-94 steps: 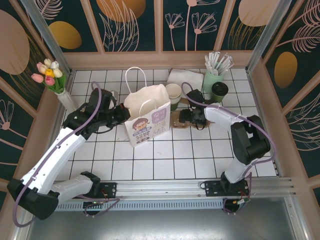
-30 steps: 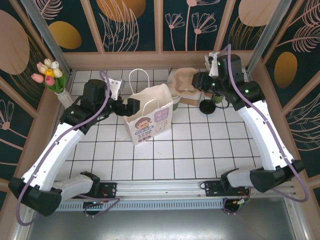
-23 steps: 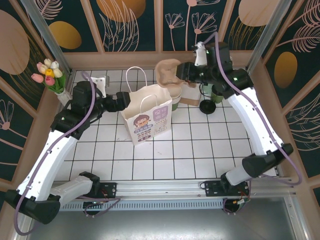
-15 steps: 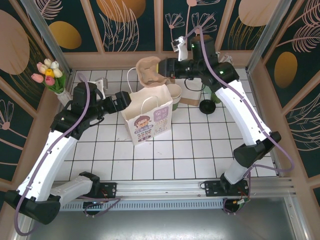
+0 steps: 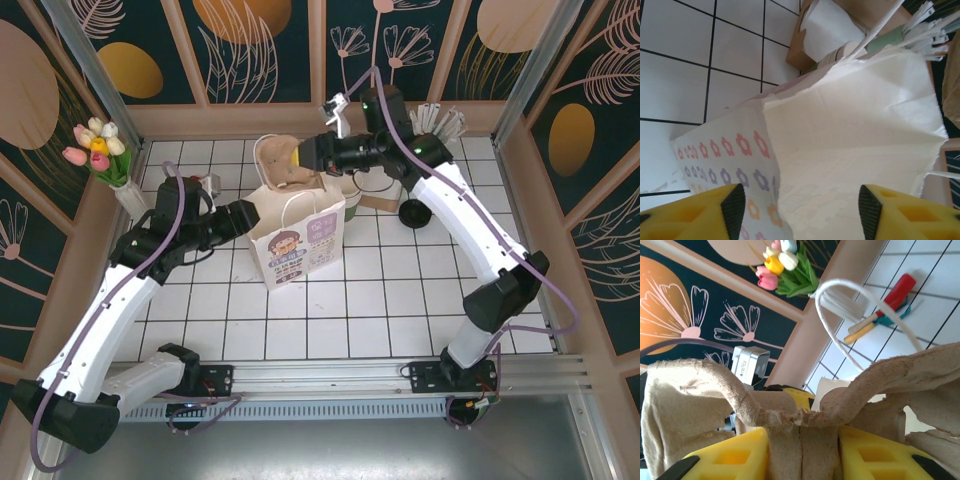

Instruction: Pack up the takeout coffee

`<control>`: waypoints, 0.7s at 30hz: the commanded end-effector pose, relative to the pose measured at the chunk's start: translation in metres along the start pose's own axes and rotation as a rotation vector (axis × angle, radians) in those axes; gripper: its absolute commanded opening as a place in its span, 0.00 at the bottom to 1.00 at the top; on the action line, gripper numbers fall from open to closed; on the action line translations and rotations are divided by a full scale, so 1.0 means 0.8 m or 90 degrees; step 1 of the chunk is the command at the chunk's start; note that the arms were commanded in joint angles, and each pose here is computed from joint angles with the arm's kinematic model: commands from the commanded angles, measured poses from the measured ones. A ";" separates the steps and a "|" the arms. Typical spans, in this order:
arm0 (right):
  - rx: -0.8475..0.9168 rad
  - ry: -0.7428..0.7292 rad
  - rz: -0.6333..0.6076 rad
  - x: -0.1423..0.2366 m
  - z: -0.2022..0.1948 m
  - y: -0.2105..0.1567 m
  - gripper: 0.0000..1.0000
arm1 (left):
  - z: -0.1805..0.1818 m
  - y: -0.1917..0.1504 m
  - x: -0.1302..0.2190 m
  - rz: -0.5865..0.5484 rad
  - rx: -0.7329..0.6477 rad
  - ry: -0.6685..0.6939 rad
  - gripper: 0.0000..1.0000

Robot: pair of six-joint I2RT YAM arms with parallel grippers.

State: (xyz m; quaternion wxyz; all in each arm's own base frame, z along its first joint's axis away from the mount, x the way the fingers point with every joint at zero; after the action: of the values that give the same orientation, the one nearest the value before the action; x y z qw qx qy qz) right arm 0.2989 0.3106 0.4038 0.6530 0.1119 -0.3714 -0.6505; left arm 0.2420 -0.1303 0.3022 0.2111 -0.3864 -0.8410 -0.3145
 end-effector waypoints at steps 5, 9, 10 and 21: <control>-0.049 -0.076 0.016 -0.019 -0.032 -0.020 0.34 | 0.001 -0.003 -0.003 0.006 -0.004 -0.016 0.46; -0.063 -0.165 0.018 -0.029 -0.056 -0.031 0.34 | -0.004 -0.006 -0.006 0.023 -0.011 -0.034 0.29; -0.063 -0.186 0.024 -0.032 -0.060 -0.035 0.34 | -0.007 -0.007 -0.005 0.030 -0.013 -0.042 0.25; -0.077 -0.309 0.088 -0.025 -0.077 -0.075 0.35 | -0.020 -0.023 -0.001 0.088 -0.012 -0.105 0.00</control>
State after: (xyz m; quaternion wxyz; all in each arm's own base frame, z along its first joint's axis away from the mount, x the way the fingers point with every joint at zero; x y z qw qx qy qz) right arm 0.3021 0.3123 0.3303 0.6009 -0.0666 -0.4581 -0.6517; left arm 0.2339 -0.1455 0.3004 0.1836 -0.4499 -0.8244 -0.2903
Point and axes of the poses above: each hand's point on the last joint's axis, 136 mm out from that joint toward the fingers, its own x axis back along the fingers, its own z axis along the line the jaws close on, y = z × x, the point moved 5 cm from there along x, back along the fingers, and after that the axes turned 8 degrees about x, right-handed, at the moved point
